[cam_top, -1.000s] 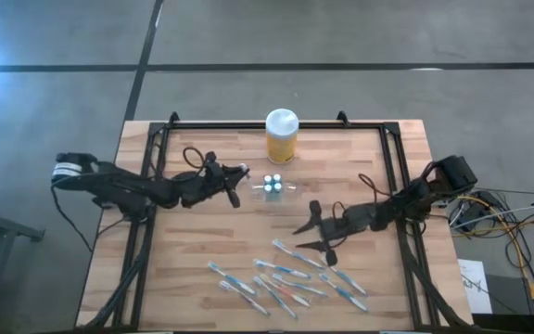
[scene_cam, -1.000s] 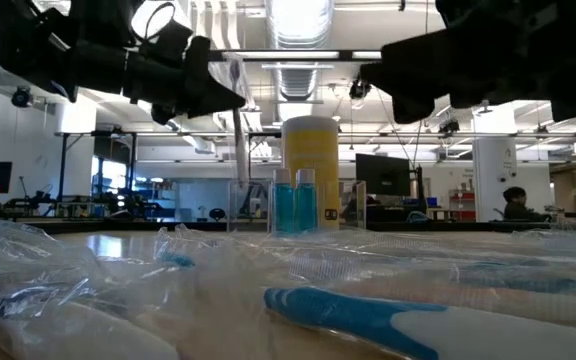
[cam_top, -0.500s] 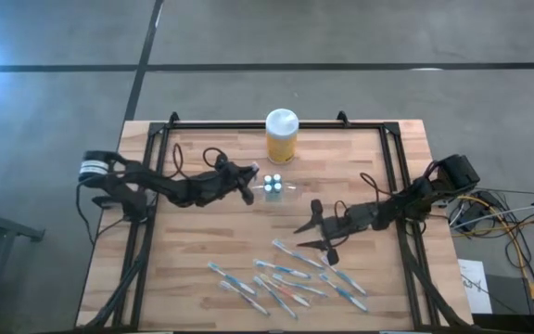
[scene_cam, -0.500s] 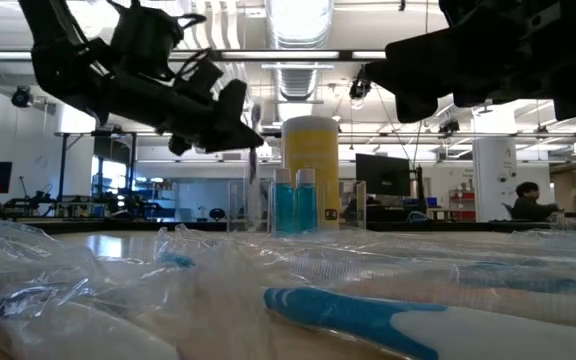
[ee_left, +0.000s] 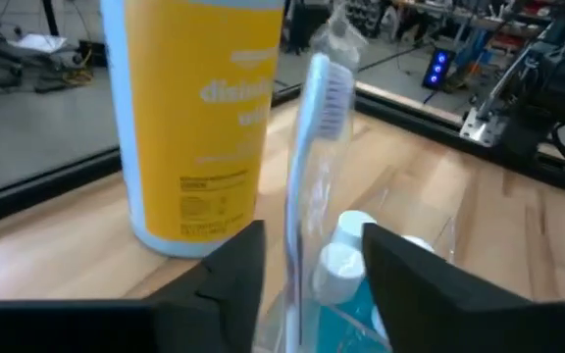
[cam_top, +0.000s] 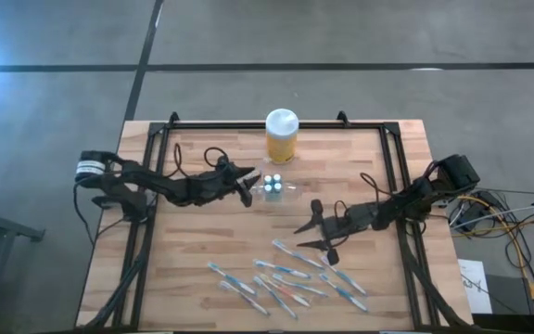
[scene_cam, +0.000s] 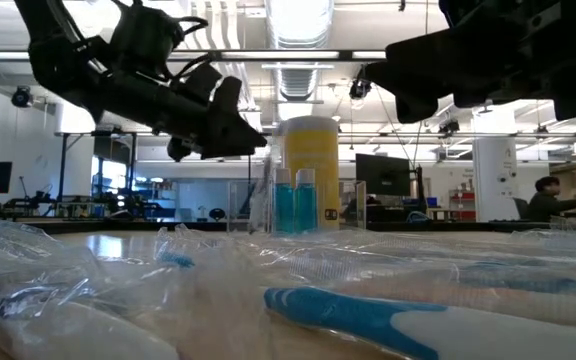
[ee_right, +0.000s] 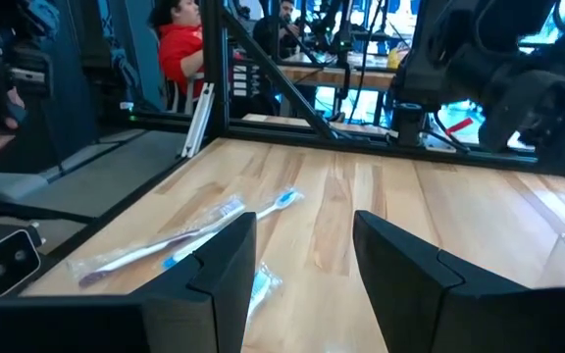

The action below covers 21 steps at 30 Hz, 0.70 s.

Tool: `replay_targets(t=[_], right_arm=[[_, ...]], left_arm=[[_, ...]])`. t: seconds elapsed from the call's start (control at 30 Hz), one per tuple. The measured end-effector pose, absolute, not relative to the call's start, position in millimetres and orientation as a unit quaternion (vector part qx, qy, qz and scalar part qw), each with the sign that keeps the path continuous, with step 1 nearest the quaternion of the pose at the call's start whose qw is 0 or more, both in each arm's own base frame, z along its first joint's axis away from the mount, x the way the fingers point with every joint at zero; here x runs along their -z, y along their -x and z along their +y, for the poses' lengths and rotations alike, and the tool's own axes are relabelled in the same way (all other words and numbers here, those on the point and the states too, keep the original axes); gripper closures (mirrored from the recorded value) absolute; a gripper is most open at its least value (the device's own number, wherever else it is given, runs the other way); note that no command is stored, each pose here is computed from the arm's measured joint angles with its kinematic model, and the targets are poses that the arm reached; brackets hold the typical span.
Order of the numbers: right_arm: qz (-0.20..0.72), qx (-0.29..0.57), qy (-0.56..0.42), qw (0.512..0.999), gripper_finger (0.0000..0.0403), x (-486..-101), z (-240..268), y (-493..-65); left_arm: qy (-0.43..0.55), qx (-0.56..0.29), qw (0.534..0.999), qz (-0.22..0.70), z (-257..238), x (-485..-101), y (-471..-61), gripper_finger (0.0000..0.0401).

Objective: Pick & Place toothbrushing station
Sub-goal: Put the purple toothbrush into the transparent organizer, then put the blue toothbrush into the transparent organizer

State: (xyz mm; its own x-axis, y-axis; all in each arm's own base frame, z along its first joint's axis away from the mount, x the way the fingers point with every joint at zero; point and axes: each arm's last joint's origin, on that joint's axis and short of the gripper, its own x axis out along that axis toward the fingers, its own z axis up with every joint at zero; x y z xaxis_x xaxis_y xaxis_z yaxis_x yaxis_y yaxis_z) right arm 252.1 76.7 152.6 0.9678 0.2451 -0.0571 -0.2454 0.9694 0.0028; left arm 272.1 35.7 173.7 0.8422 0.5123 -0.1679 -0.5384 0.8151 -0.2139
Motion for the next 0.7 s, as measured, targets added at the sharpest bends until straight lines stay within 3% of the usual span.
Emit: replay_targets(t=[0.17,0.33,0.53,0.7], right_arm=[[0.036,-0.123,-0.009,0.992,0.0236,-150.0,76.0,-249.9],[0.040,-0.123,-0.010,0.992,0.0236,-148.3,75.5,-248.2],[0.041,-0.123,-0.013,0.991,0.0236,-148.3,75.5,-248.0],[0.053,-0.122,-0.040,0.990,0.0236,-144.4,74.4,-244.7]], left_arm=[[0.131,-0.283,0.950,0.032,35.3,-194.2,-261.8,0.0160],[0.119,-0.239,0.964,-0.005,25.9,-229.0,-243.0,0.0135],[0.125,-0.130,0.983,-0.012,-4.4,-263.1,-205.6,0.0150],[0.126,-0.074,0.989,0.008,-33.0,-271.2,-178.7,0.0206]])
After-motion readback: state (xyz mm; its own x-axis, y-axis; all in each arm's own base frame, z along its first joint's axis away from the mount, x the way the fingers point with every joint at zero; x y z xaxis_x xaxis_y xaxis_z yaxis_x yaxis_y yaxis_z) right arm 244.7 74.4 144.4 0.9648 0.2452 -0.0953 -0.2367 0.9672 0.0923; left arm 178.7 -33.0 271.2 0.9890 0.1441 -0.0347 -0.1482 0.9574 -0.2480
